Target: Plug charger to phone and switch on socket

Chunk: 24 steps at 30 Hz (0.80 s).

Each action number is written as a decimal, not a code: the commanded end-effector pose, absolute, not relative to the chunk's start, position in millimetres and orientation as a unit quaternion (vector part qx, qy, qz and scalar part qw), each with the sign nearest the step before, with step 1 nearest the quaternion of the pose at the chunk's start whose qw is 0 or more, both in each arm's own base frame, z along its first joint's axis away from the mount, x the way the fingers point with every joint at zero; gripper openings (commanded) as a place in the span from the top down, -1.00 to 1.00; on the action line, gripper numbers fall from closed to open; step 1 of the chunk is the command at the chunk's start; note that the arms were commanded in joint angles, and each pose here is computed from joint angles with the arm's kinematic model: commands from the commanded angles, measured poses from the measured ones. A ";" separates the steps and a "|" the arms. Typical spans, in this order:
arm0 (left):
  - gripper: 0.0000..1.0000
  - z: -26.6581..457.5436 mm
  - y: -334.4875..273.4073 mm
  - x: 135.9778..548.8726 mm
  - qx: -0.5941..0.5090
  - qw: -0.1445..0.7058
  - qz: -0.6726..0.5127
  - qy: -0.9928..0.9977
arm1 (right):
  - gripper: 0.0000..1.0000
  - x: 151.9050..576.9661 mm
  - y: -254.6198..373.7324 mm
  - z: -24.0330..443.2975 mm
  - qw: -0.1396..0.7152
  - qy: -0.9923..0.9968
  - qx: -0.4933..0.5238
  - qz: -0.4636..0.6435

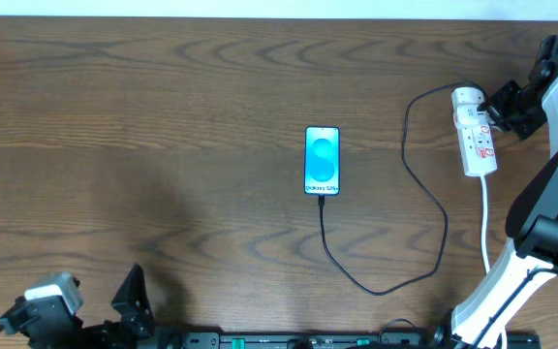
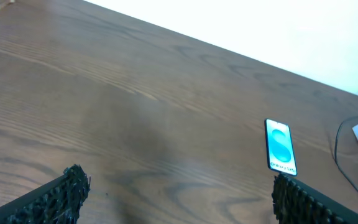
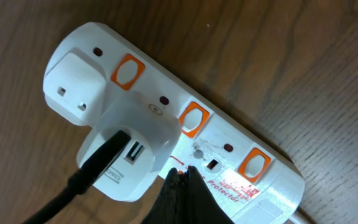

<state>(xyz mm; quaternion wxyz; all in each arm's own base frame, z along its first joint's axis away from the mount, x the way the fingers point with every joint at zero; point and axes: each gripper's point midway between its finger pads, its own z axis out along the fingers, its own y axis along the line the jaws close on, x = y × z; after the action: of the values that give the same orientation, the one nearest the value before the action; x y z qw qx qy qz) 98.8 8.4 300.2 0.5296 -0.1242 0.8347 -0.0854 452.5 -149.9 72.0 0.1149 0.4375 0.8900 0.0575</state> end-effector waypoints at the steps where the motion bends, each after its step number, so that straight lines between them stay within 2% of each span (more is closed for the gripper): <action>1: -0.92 301.3 14.2 90.1 -0.130 0.541 -0.073 0.827 | 0.98 456.5 -156.9 70.4 0.120 0.891 0.436 0.045; 10: -0.93 270.8 17.8 72.9 -0.134 0.485 -0.052 0.862 | 0.98 455.1 -154.9 44.7 0.095 0.894 0.435 0.038; 17: -0.93 270.7 17.8 72.8 -0.134 0.485 -0.052 0.863 | 0.98 463.4 -153.7 23.6 0.094 0.896 0.432 0.037; 24: -0.93 270.7 17.8 72.8 -0.134 0.485 -0.052 0.863 | 0.98 466.3 -152.3 35.8 0.106 0.896 0.429 0.040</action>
<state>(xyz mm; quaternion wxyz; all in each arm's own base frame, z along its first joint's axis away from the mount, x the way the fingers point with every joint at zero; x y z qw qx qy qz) 75.1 14.9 268.5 0.4784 -0.1361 0.8654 -0.0609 460.4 -155.7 28.9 0.0970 0.4381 0.8929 0.0385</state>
